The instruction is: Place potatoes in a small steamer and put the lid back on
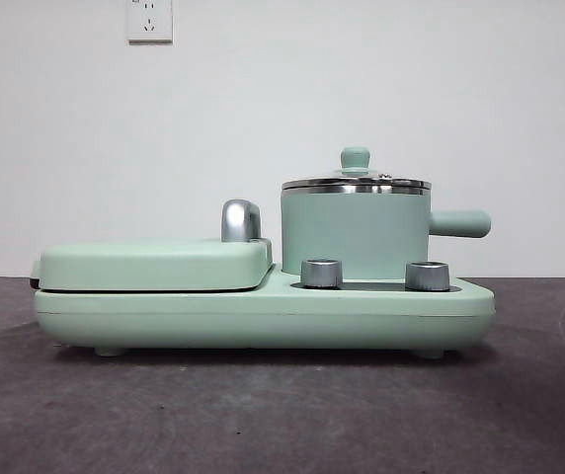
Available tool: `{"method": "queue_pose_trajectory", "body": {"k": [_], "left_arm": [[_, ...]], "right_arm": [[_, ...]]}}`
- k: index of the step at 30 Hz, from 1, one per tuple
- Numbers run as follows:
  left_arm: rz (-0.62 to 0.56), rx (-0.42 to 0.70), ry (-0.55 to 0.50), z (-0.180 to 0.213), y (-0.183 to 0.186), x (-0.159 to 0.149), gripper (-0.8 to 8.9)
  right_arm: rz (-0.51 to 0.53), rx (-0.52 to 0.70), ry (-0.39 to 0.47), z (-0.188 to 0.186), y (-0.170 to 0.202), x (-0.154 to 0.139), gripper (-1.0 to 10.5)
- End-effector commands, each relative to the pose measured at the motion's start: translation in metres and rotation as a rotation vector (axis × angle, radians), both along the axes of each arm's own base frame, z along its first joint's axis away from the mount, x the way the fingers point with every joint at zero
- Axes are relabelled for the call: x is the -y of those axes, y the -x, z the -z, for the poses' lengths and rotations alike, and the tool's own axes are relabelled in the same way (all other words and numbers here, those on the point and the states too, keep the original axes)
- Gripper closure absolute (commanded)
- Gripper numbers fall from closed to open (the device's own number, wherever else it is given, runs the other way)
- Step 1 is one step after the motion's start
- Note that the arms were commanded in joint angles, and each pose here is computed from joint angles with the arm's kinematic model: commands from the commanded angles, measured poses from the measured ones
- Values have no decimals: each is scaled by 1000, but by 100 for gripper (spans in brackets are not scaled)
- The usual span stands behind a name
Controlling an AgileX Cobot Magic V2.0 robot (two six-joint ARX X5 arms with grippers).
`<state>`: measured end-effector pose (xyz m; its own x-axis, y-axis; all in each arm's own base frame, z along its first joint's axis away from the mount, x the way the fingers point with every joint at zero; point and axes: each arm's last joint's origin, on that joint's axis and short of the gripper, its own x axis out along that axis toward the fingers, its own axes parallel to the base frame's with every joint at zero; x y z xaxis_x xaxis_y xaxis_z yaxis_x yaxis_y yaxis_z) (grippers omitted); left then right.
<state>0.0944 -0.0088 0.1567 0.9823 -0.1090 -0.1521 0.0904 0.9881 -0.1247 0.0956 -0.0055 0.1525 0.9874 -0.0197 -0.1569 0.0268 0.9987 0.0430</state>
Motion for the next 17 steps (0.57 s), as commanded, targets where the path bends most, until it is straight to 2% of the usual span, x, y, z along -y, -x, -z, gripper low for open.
{"method": "queue_pose_trajectory", "body": {"k": [1,17], "left_arm": [[-3,-23,-8,7,-1,0,807],[-3,-23,-8,7,-1,0,807]], "right_arm": [[-2,-9,29,2,0,0,936],[-3,12,29,0,0,0,936]]}}
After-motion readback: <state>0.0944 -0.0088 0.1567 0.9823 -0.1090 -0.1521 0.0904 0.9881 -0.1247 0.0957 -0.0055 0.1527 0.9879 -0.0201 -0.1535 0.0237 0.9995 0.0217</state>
